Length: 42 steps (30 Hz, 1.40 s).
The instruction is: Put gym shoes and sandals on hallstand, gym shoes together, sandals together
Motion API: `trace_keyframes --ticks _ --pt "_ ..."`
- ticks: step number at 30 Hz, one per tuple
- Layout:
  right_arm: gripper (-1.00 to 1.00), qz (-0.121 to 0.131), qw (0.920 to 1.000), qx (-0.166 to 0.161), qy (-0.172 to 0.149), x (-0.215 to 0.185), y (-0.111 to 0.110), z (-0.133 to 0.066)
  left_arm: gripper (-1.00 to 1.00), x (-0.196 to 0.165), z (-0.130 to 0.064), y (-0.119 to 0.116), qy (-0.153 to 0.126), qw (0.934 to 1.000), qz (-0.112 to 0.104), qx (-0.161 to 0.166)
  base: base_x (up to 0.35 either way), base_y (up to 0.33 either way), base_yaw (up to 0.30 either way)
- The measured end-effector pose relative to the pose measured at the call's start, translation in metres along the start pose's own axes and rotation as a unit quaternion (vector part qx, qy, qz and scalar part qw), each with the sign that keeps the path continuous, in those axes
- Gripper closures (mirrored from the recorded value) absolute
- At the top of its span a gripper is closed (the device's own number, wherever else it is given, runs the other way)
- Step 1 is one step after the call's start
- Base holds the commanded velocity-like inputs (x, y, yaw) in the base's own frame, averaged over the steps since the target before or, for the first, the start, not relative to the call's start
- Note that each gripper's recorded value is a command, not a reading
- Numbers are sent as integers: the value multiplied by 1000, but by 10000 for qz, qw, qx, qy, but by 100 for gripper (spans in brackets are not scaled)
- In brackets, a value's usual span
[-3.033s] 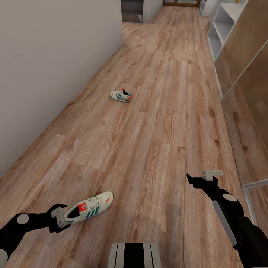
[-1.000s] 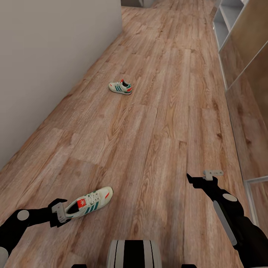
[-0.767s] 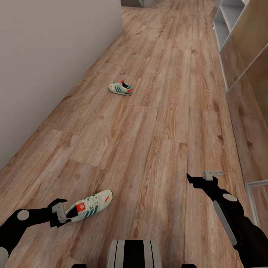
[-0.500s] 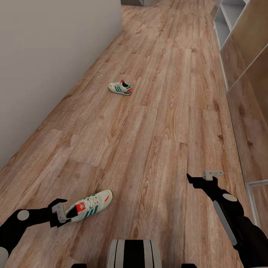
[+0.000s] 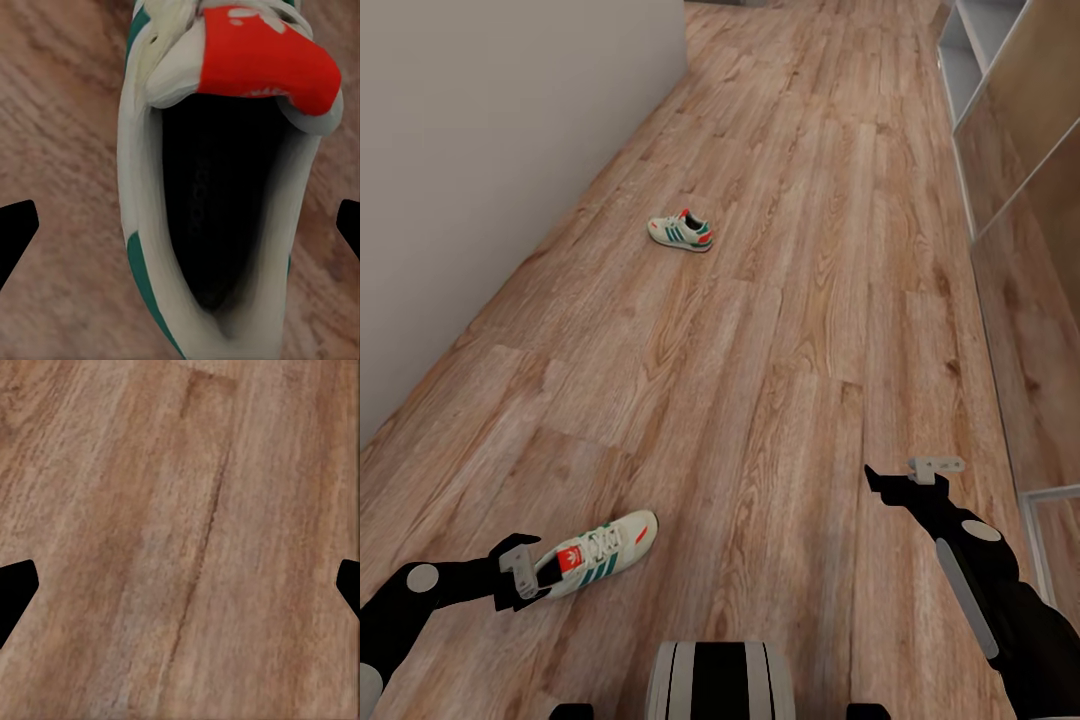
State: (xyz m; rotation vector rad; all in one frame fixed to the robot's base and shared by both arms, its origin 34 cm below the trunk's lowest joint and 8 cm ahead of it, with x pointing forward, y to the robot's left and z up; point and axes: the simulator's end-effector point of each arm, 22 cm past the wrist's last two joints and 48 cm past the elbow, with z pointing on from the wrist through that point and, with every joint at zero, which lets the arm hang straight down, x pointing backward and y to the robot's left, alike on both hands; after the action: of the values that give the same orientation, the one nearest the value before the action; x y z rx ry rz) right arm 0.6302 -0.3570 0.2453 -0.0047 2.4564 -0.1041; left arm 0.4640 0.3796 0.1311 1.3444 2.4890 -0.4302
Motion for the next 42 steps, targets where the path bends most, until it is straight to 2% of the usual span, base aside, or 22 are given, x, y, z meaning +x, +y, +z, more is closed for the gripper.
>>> trace_keyframes --ticks 42 --pt "-100 32 10000 54 76 9 -5 5 -100 6 7 -7 62 9999 5 105 1 -2 0"
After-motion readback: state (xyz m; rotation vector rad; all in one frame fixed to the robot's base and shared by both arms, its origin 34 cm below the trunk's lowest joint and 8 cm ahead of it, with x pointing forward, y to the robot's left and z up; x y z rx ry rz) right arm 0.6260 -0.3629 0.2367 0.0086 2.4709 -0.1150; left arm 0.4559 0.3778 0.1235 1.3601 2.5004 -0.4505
